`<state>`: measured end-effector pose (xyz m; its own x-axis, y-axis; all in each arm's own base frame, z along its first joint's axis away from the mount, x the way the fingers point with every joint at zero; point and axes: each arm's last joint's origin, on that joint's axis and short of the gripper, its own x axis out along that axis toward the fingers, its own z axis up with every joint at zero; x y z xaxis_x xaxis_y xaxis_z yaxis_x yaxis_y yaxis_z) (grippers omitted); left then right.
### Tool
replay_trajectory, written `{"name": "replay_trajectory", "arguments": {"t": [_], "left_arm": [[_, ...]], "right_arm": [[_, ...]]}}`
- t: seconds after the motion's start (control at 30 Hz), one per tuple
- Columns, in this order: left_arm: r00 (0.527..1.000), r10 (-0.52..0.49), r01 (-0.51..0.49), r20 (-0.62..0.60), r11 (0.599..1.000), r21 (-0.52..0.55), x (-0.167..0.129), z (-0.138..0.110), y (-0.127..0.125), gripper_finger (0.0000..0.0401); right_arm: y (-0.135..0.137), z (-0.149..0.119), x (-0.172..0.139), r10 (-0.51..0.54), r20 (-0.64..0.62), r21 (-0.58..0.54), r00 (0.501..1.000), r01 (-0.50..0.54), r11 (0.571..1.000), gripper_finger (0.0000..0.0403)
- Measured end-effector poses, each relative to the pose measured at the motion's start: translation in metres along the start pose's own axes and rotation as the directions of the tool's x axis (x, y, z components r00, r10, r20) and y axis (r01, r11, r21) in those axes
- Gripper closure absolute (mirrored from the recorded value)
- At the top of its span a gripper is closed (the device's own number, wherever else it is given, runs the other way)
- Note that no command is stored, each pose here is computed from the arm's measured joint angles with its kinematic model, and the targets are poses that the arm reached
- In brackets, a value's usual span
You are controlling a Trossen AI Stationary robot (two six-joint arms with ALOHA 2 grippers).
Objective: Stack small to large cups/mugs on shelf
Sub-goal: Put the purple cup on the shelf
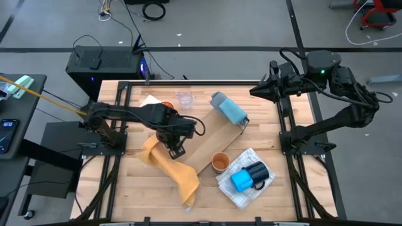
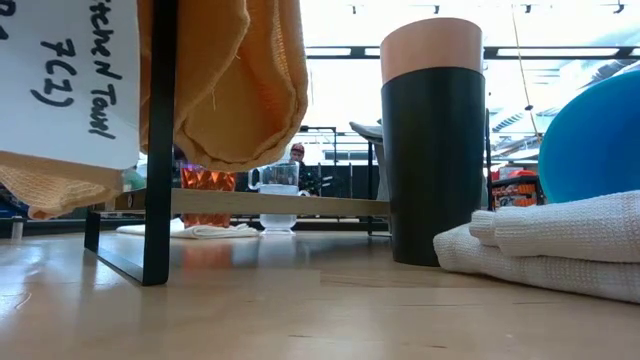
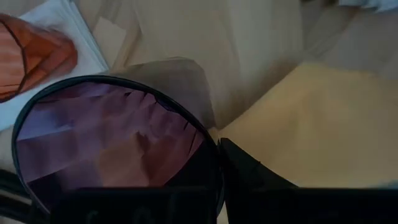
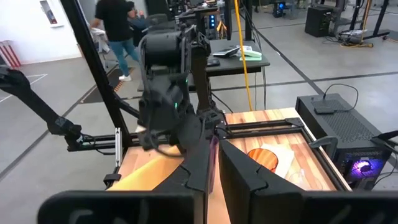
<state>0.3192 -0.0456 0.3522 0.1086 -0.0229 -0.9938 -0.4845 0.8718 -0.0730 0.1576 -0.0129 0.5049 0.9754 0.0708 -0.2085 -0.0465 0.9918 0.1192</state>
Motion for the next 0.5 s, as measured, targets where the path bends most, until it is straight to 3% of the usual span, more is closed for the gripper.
{"name": "replay_trajectory", "arguments": {"t": [0.3,0.5], "left_arm": [[0.997,0.062,-0.064,-0.053,0.997,-0.039,0.027,0.012,-0.011,0.0389],[0.996,0.077,-0.081,-0.053,0.994,-0.077,0.029,0.013,-0.012,0.0389]], "right_arm": [[0.0,0.0,0.0,0.0,-0.001,0.003,1.0,0.0,1.0,0.0362],[0.0,0.0,0.0,0.0,-0.001,0.001,1.0,0.0,1.0,0.0362]]}}
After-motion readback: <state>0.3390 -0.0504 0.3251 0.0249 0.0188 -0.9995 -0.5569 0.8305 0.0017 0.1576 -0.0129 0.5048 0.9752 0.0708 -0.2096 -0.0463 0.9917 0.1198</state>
